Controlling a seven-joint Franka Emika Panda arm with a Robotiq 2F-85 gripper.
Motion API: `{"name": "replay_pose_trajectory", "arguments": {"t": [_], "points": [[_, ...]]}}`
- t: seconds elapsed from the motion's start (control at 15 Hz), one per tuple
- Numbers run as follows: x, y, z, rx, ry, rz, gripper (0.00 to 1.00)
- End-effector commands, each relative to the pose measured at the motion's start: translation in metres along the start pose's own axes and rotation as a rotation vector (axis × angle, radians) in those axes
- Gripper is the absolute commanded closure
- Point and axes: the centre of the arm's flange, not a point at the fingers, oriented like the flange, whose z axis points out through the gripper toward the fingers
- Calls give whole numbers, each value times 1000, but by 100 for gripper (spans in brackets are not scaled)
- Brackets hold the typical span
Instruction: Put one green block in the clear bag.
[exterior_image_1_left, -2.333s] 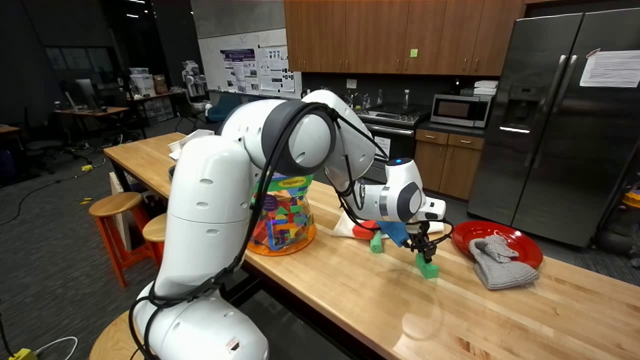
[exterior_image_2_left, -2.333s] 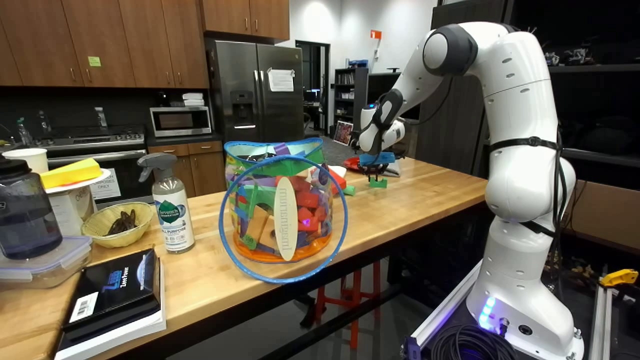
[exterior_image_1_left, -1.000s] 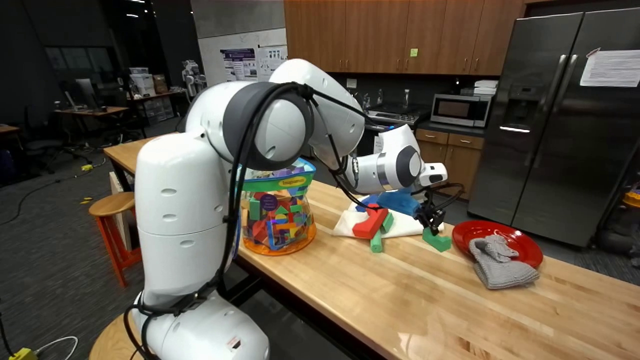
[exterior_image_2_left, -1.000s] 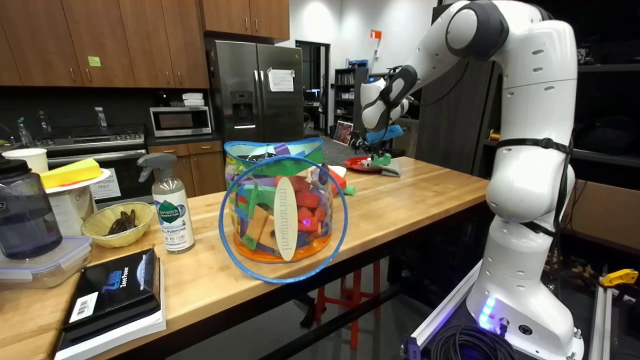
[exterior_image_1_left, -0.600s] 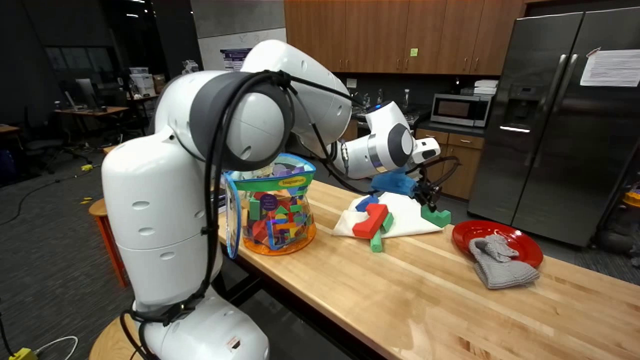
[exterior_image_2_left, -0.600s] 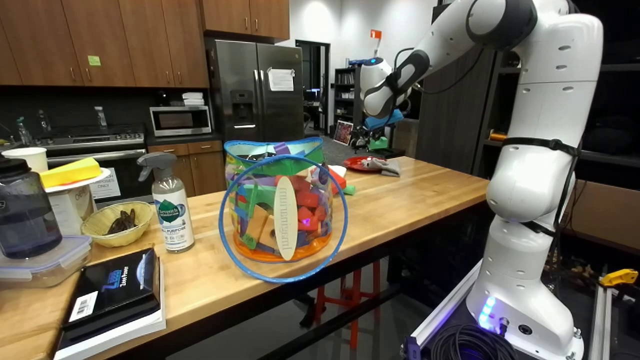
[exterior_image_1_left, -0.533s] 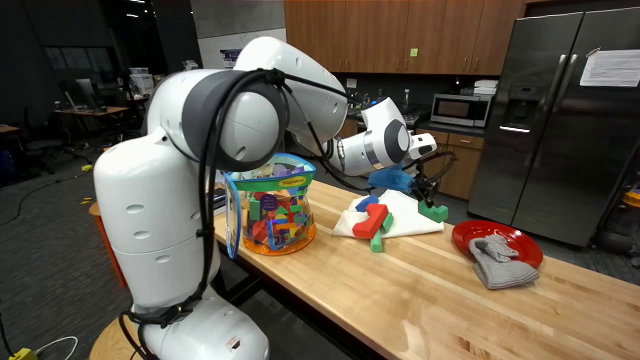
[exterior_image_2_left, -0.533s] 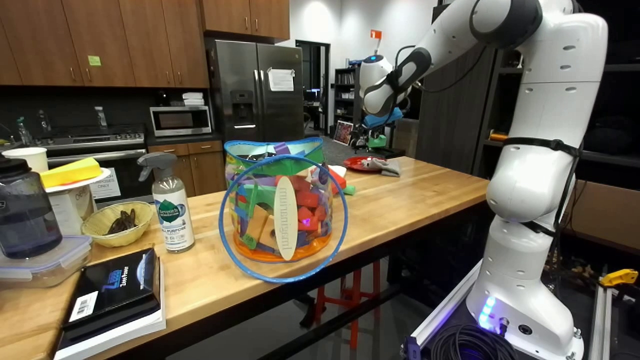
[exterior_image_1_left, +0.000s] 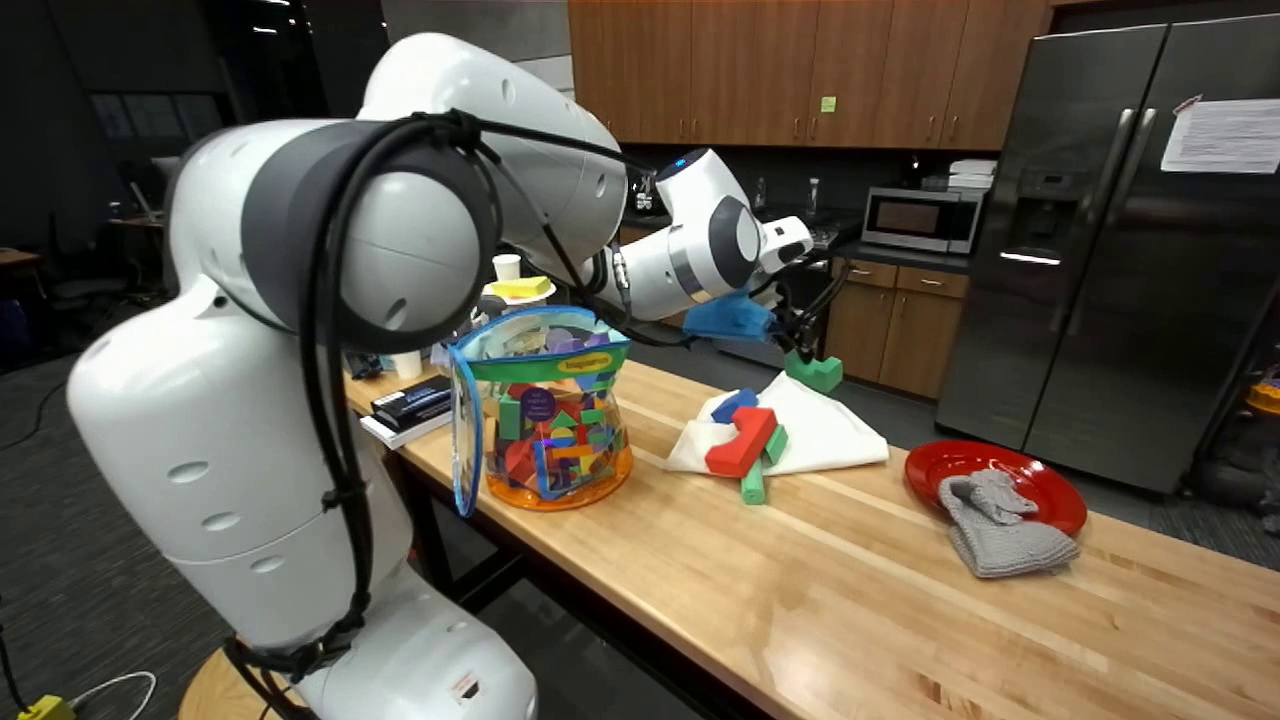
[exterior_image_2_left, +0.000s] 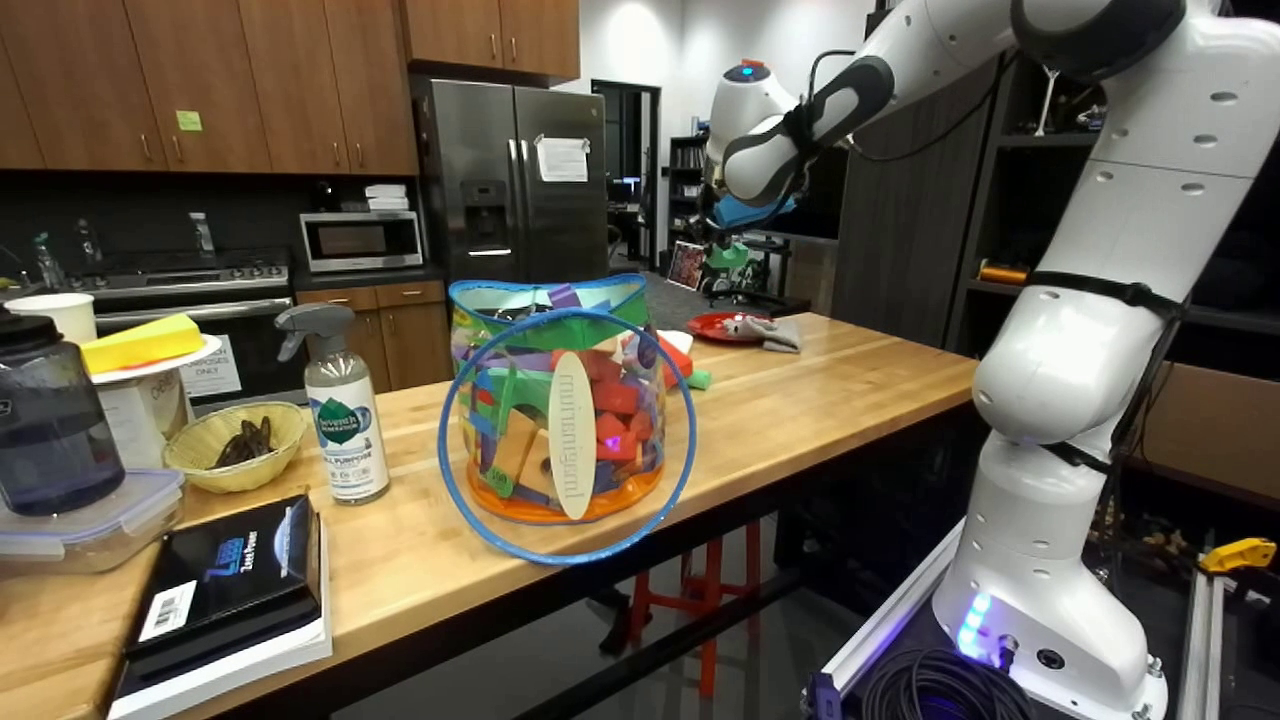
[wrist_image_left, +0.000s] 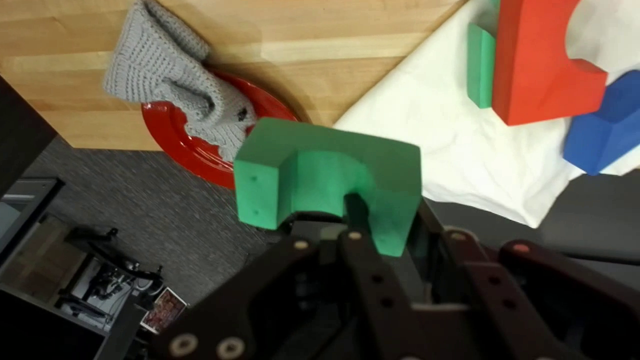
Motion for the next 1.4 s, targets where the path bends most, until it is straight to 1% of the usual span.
{"name": "replay_pose_trajectory", "arguments": {"t": [0.0, 0.13, 0.33, 0.8, 1.07, 1.33], "points": [[-13, -5, -37, 60, 91, -2, 94], [-16, -14, -52, 97, 137, -10, 94], [-25, -32, -73, 167, 181, -27, 94], [-50, -88, -117, 353, 285, -101, 94], [-62, -117, -134, 466, 335, -150, 94], [-72, -140, -140, 551, 350, -213, 94]]}}
